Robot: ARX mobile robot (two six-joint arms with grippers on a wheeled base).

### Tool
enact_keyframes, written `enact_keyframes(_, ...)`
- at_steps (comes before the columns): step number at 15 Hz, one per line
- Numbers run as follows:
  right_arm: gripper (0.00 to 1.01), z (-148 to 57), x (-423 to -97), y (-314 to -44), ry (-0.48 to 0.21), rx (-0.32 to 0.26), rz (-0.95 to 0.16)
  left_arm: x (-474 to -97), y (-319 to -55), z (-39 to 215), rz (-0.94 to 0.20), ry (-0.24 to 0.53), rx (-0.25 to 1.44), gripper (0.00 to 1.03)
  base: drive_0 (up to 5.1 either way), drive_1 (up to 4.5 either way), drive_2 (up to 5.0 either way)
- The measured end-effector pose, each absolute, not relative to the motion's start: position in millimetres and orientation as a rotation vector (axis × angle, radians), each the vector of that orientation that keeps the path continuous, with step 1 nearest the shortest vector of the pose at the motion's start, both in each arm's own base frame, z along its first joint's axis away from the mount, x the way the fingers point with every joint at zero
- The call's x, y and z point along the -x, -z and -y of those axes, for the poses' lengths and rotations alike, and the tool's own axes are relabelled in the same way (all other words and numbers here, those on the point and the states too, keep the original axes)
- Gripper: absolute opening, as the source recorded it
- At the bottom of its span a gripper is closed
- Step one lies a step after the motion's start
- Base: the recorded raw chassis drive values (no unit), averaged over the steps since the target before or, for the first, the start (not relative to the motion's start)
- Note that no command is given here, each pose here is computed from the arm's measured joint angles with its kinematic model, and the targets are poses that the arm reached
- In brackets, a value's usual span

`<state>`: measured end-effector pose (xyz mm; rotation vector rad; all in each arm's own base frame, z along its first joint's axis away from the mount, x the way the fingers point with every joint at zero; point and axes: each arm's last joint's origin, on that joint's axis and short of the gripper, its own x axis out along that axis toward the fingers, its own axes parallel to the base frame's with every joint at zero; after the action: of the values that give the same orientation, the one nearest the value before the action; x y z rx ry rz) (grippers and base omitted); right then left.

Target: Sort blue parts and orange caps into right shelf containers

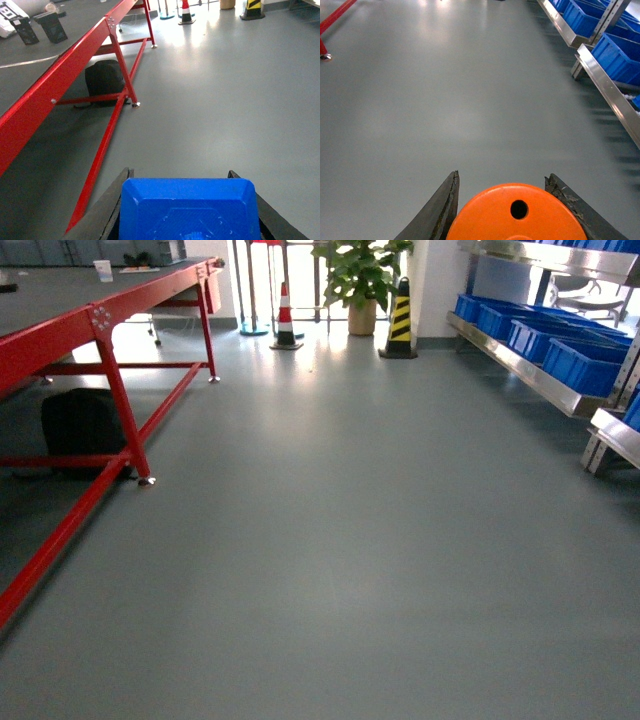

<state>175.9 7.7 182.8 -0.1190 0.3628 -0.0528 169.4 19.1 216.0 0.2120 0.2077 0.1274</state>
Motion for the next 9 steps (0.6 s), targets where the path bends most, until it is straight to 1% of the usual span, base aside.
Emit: enact_keyframes(9, 0.44, -7.6, -175.8, -183.1, 0.053, 0.119, -0.36, -169.4, -216.4, -18.7, -0.204, -0.126, -0.212, 0.44, 0.0, 4.19, -4.2)
